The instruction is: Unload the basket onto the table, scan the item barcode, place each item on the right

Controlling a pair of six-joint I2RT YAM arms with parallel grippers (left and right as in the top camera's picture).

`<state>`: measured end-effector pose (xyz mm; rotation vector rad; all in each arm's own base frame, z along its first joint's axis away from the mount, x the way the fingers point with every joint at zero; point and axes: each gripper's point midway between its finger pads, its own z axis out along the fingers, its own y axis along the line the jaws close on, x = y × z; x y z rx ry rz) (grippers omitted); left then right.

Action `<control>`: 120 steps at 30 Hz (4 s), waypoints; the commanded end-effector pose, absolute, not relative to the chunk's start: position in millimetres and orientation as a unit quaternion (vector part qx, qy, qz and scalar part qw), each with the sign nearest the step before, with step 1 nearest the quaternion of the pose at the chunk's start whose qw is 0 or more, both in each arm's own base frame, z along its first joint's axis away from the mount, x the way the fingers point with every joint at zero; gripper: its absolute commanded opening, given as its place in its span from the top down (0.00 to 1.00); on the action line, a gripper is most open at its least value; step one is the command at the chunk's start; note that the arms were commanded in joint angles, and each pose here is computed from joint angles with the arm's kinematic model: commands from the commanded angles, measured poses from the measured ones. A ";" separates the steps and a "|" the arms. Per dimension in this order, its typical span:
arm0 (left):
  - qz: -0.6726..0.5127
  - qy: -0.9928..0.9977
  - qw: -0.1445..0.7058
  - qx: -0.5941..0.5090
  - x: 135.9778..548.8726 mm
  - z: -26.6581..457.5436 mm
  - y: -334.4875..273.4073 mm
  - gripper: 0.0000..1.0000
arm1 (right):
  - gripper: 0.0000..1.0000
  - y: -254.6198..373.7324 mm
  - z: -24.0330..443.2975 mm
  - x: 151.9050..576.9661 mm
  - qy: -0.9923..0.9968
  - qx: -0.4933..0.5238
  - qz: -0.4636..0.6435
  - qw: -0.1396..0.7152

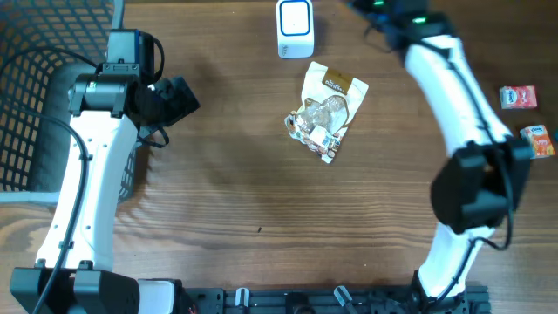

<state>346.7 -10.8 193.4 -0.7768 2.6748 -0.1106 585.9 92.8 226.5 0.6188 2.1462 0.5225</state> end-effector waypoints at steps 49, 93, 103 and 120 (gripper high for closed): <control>-0.032 0.941 0.177 -0.286 347.5 192.5 -6.6 0.00 | 0.00 150.7 9.8 416.0 0.974 0.203 0.051 0.089; -0.032 0.941 0.177 -0.286 347.5 192.5 -6.6 0.00 | 0.49 134.7 7.1 385.1 0.968 -0.106 -0.126 0.189; -0.032 0.941 0.177 -0.286 347.5 192.5 -6.6 0.00 | 0.85 180.5 80.1 410.6 0.980 -0.038 -0.018 0.196; -0.032 0.941 0.177 -0.286 347.5 192.5 -6.6 0.00 | 0.85 315.9 184.6 335.8 0.846 -0.093 0.524 -0.035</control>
